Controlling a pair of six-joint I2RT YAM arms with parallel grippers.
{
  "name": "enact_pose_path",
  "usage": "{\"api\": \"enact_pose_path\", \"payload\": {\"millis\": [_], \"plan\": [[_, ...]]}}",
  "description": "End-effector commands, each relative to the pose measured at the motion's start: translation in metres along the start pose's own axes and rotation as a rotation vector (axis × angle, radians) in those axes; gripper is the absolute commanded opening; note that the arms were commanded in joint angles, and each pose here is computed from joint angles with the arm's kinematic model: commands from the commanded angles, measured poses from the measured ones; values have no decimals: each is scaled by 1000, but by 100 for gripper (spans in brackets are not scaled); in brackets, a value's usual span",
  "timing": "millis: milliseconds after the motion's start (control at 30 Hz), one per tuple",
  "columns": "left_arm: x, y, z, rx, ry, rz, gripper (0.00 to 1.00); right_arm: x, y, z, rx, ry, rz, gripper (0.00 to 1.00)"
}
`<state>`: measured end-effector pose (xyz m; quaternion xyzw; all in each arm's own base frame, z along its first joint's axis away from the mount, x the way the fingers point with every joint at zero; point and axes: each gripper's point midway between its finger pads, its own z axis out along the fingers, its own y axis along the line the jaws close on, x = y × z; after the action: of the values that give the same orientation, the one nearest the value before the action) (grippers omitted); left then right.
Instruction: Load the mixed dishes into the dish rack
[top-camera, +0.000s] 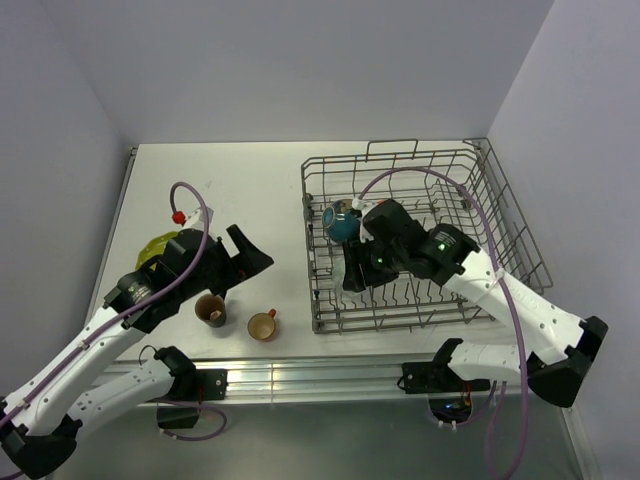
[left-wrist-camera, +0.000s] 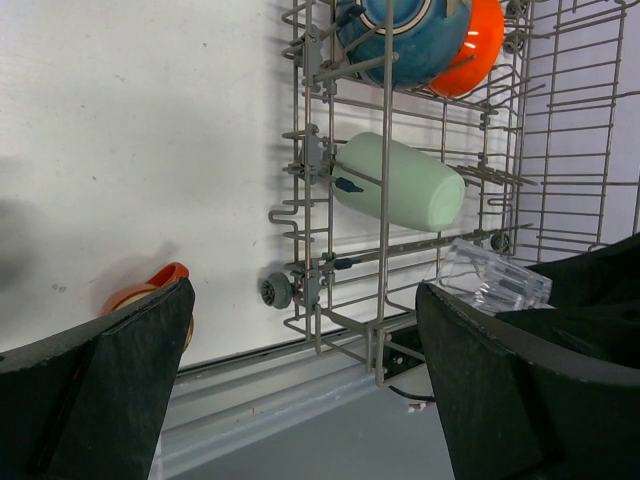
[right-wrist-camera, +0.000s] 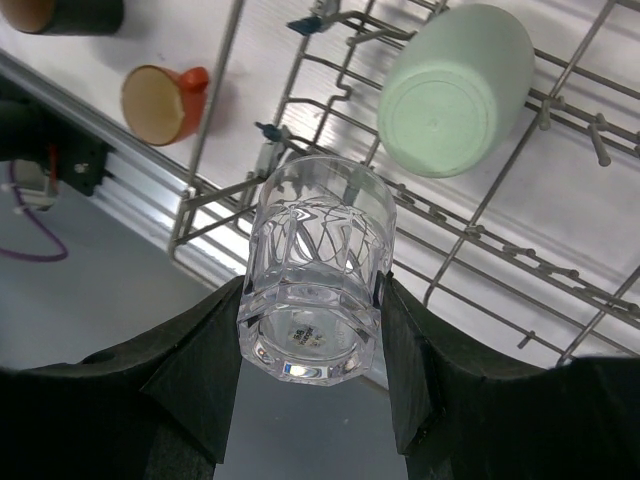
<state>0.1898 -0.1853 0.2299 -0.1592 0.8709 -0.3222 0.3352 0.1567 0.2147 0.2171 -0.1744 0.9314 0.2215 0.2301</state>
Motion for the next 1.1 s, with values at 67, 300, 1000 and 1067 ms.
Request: {"api": "enact_pose_path", "payload": {"millis": [67,300,1000,1067], "plan": [[0,2,-2,-1,-1,21,99,7,-15,15,100,31,-21,0],[5,4,3,-5,19,33,99,3,-28,24,180,29,-25,0],[20,30,13,-123,86,41,99,19,-30,58,223,128,-60,14],[30,38,18,-156,130,44,97,19,-29,58,222,128,-67,44]]}}
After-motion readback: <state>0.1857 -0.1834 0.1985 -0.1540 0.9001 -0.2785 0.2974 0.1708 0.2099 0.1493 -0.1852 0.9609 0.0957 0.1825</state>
